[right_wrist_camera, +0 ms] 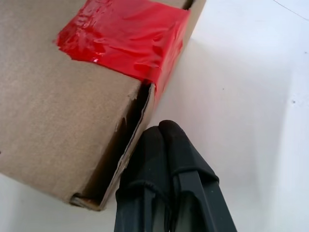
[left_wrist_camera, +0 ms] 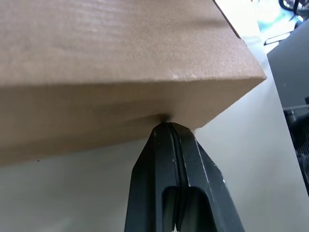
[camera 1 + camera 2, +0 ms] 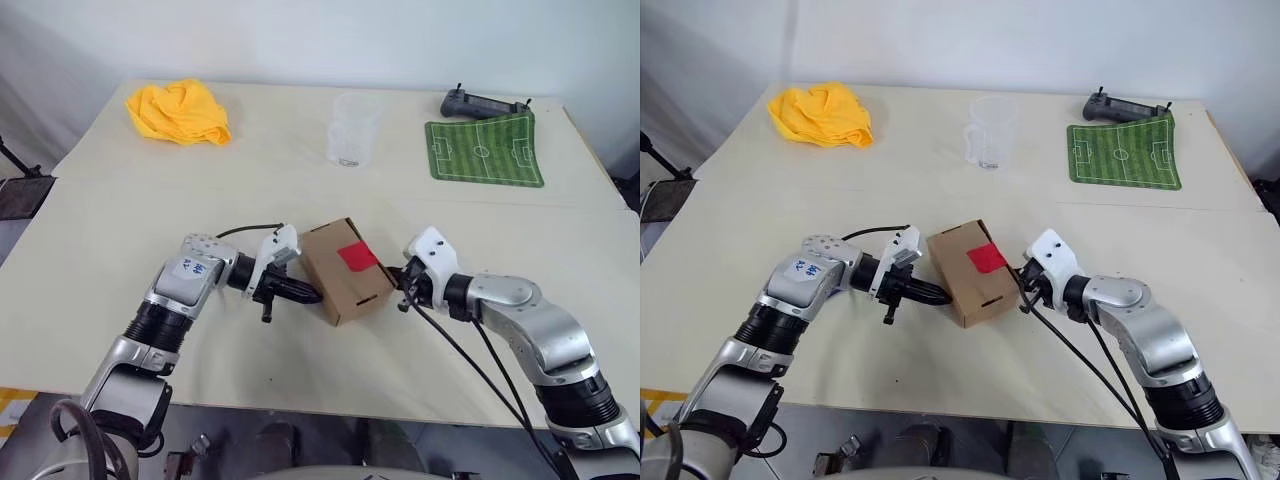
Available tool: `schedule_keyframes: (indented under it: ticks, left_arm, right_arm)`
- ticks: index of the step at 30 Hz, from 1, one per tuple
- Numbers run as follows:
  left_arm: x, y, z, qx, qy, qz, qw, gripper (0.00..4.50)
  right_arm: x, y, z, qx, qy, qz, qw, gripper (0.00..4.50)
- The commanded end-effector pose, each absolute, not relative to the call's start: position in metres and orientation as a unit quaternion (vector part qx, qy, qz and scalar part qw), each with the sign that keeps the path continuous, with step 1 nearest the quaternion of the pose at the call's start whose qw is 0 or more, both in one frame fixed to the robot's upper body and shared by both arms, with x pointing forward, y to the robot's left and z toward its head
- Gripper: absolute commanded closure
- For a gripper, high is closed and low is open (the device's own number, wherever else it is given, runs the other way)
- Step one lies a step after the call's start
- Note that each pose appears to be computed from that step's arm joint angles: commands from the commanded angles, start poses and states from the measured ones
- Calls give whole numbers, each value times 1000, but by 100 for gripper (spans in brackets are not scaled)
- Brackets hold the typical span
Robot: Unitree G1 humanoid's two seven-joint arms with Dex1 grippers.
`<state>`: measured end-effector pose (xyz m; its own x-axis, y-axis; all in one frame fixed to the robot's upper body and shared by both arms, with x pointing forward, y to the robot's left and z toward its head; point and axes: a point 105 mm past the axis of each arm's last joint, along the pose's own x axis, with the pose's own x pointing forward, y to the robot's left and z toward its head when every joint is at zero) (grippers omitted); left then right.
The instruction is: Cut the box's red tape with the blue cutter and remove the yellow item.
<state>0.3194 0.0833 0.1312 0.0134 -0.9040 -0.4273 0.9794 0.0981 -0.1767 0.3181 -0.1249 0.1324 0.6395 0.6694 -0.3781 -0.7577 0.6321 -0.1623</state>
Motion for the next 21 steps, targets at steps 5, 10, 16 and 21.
schedule_keyframes:
  ticks: [5,10,16,21]
  left_arm:
    - [312,141,213,35,97,-665,740,432]
    - [327,227,192,88,75,-523,844,297]
    - [304,323,159,135,128,-405,895,112]
    - [279,366,162,141,125,-348,918,3]
  right_arm:
    - [294,-170,181,-178,86,410,891,386]
    - [259,-179,201,-167,2,464,870,213]
    - [225,-162,211,-135,-54,514,845,5]
    - [195,-140,216,-95,-99,572,809,0]
